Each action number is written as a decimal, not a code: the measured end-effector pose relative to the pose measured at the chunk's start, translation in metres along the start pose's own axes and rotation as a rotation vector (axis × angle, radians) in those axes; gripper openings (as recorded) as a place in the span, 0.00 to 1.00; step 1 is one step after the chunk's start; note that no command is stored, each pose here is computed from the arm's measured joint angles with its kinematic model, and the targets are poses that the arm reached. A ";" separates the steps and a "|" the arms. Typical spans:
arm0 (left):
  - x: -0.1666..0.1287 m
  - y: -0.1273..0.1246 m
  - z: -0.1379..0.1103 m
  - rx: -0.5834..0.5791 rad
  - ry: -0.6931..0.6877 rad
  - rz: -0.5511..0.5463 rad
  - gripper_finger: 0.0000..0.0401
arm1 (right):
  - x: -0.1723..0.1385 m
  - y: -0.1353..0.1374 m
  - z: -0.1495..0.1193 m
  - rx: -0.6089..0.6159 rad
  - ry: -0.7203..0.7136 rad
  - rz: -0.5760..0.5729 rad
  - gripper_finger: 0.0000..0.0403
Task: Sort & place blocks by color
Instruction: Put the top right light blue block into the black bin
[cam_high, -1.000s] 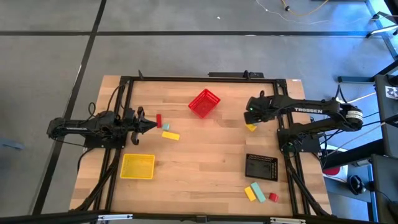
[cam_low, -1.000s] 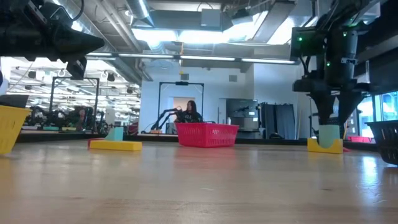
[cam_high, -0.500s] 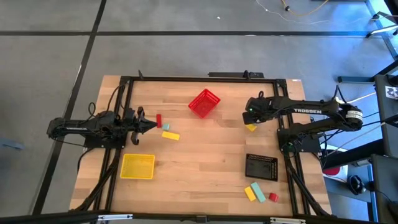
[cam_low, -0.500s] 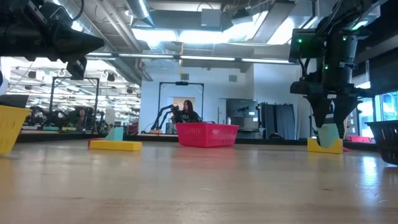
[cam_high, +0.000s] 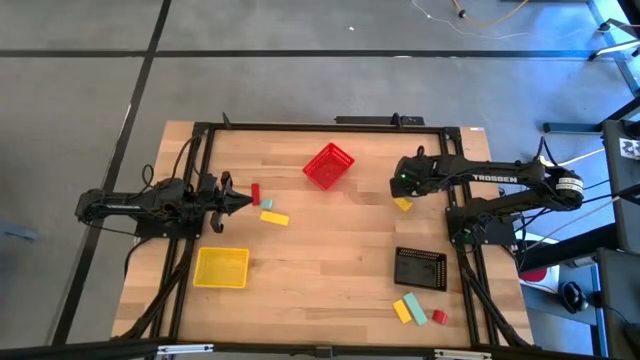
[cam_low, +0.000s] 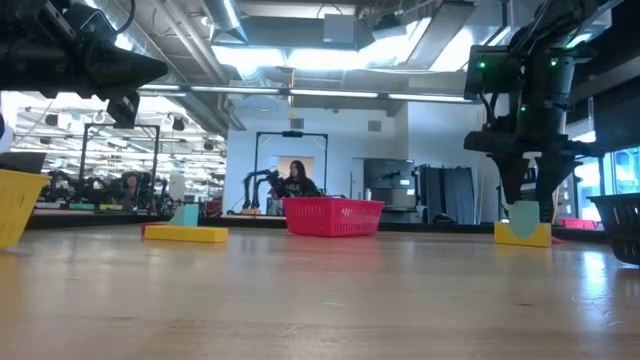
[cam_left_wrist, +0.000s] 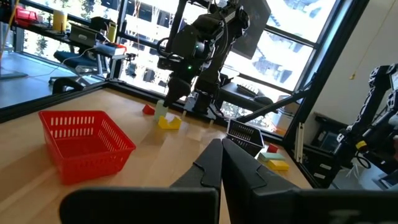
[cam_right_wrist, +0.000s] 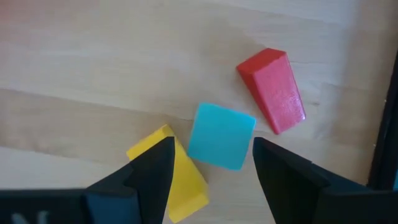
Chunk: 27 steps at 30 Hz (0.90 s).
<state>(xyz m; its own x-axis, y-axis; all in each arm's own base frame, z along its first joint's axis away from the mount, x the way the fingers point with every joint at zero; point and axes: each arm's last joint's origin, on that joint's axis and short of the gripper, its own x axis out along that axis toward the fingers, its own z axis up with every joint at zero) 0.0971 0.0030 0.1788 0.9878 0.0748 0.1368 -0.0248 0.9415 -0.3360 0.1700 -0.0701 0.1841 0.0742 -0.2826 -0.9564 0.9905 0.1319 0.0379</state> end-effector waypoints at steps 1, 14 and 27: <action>0.000 0.000 0.000 0.000 0.001 0.000 0.00 | 0.000 0.000 0.000 0.010 0.000 0.000 0.55; 0.000 0.000 0.000 0.000 0.000 0.000 0.00 | 0.000 0.000 0.002 0.108 -0.050 -0.014 0.55; 0.000 0.000 0.000 0.000 0.000 0.000 0.00 | 0.015 0.005 0.000 0.084 -0.008 -0.087 0.55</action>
<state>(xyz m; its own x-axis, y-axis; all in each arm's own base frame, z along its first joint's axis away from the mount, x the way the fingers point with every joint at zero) 0.0971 0.0030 0.1787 0.9878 0.0746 0.1365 -0.0247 0.9417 -0.3356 0.1765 -0.0738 0.1702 -0.0119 -0.2974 -0.9547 0.9994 0.0263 -0.0206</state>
